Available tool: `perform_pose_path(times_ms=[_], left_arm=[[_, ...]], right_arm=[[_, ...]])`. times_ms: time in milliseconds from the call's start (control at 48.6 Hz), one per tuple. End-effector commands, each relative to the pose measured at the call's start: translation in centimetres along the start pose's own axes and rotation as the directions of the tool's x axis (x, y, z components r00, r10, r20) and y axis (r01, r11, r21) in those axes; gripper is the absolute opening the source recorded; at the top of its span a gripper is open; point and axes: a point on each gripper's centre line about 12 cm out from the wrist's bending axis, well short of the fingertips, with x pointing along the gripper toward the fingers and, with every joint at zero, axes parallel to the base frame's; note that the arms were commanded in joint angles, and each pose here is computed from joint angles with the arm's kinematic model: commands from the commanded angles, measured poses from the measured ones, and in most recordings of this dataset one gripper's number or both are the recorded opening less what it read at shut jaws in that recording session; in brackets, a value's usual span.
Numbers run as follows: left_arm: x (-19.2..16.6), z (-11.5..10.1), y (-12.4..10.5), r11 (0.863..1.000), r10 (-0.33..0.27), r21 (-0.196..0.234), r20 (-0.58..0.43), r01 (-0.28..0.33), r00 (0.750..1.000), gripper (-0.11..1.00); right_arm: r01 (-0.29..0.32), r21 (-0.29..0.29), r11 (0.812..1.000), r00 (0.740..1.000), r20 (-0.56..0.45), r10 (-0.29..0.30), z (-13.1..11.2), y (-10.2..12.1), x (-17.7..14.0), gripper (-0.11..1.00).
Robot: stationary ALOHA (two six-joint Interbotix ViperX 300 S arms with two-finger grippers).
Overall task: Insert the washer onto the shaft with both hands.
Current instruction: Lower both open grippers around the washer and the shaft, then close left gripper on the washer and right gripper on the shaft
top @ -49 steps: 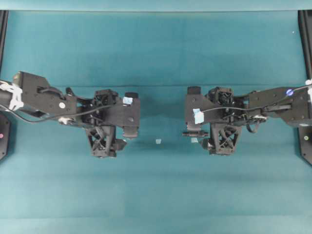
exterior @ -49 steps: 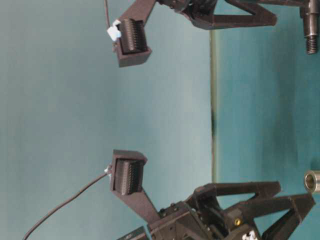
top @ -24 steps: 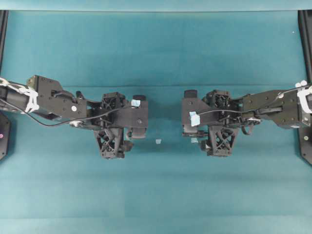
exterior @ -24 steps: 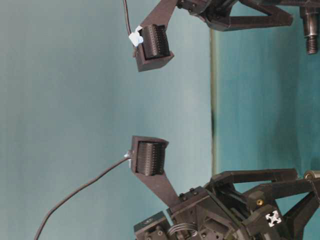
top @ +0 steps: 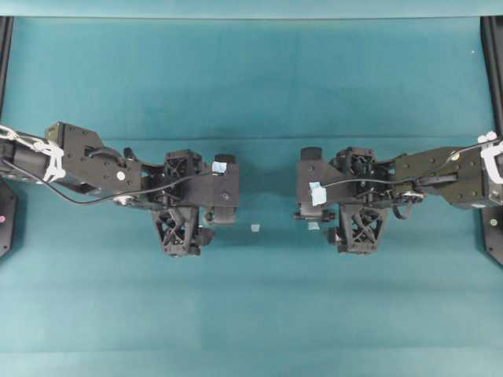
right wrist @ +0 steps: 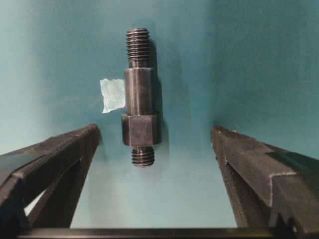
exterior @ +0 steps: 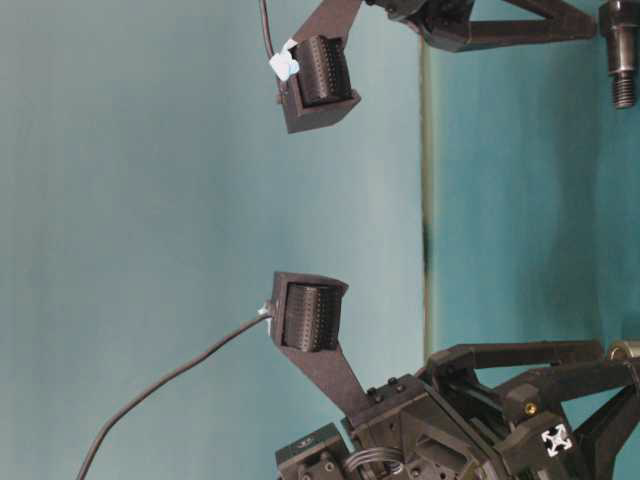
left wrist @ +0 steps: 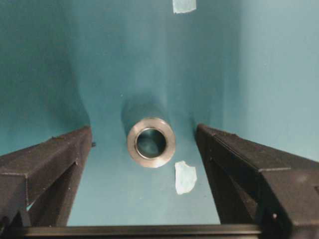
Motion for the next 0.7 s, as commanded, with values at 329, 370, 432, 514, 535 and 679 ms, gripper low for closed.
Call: perform_pose_path(times_ms=[329,370,432,514,535,679], left_arm=[[-0.28,-0.02,0.07,1.000,0.002,0.002,-0.005,-0.002,1.000,0.93],[-0.28,0.00,0.07,1.000,0.002,0.002,-0.003,-0.002,1.000,0.93],[-0.28,0.02,0.07,1.000,0.002,0.002,-0.002,-0.002,1.000,0.93],[-0.28,-0.02,0.07,1.000,0.002,0.002,-0.005,-0.002,1.000,0.93],[-0.28,-0.02,0.07,1.000,0.002,0.002,-0.005,-0.002,1.000,0.93],[-0.32,0.00,0.07,1.000,0.002,0.002,-0.005,-0.002,1.000,0.93]], right_arm=[[-0.006,0.001,1.000,1.000,0.002,0.006,0.08,0.41,0.23,0.85],[-0.006,0.001,1.000,1.000,0.000,0.006,0.05,0.41,0.27,0.85],[-0.006,0.001,1.000,1.000,0.000,0.006,0.05,0.41,0.27,0.85],[-0.006,0.001,1.000,1.000,0.002,0.006,0.11,0.41,0.26,0.85],[-0.006,0.001,1.000,1.000,0.000,0.006,0.05,0.41,0.27,0.85],[-0.007,-0.001,1.000,1.000,0.002,0.007,0.11,0.45,0.26,0.85]])
